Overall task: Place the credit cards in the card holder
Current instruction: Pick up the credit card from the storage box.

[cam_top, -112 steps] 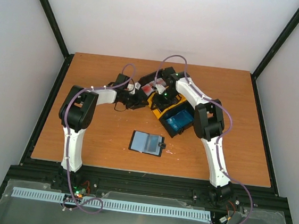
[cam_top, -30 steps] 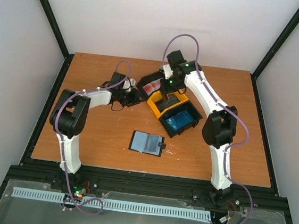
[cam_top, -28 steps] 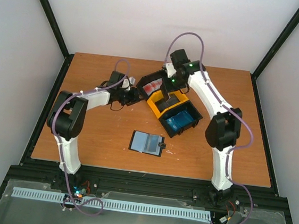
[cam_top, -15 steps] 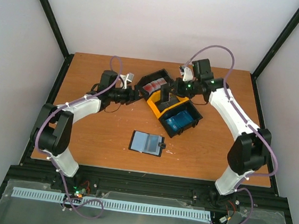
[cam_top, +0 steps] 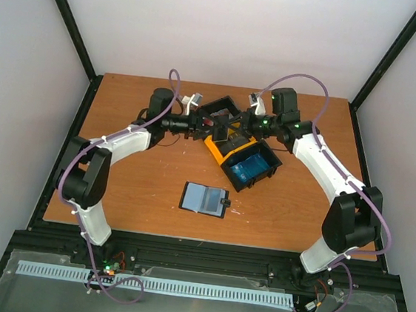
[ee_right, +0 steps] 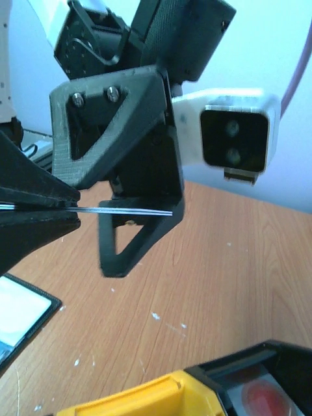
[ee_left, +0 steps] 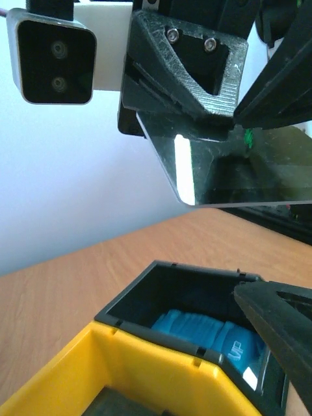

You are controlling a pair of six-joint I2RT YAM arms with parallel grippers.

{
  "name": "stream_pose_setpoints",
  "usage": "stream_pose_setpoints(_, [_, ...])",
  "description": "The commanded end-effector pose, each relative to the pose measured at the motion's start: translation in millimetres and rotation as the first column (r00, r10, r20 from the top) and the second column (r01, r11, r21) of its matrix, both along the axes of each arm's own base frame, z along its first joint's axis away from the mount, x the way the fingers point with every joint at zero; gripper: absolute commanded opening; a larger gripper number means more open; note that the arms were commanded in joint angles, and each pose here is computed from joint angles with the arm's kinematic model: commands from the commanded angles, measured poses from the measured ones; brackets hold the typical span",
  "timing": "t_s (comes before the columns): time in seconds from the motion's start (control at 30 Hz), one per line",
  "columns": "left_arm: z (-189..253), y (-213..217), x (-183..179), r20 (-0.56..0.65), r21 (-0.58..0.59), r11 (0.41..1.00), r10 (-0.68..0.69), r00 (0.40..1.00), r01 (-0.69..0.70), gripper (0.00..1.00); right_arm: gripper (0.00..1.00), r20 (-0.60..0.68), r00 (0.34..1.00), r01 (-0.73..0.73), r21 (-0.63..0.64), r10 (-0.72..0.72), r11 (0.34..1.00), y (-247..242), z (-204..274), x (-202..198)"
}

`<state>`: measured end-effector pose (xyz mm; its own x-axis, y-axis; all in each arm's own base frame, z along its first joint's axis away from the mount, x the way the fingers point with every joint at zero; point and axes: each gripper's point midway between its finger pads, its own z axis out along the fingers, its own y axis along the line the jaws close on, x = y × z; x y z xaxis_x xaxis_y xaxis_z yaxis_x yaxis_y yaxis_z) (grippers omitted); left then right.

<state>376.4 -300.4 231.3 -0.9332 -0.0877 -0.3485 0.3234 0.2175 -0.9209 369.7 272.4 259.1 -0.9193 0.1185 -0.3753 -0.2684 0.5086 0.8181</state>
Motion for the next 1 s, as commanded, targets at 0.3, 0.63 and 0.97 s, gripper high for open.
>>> stream_pose_setpoints(0.3, [58,-7,-19,0.029,-0.134,0.985,-0.102,0.994,0.105,0.09,0.03,0.049,0.997,-0.060,0.155,0.053,0.986,0,41,-4])
stream_pose_setpoints(0.63, [109,-6,-29,0.044,-0.192,0.971,-0.138,0.990,0.144,0.01,0.26,0.122,0.989,-0.115,0.285,0.083,0.952,-5,73,-13])
stream_pose_setpoints(0.97, [167,11,-35,0.027,-0.319,0.937,-0.137,0.990,0.139,0.01,0.39,0.247,0.967,-0.160,0.414,0.058,0.896,-11,112,-34])
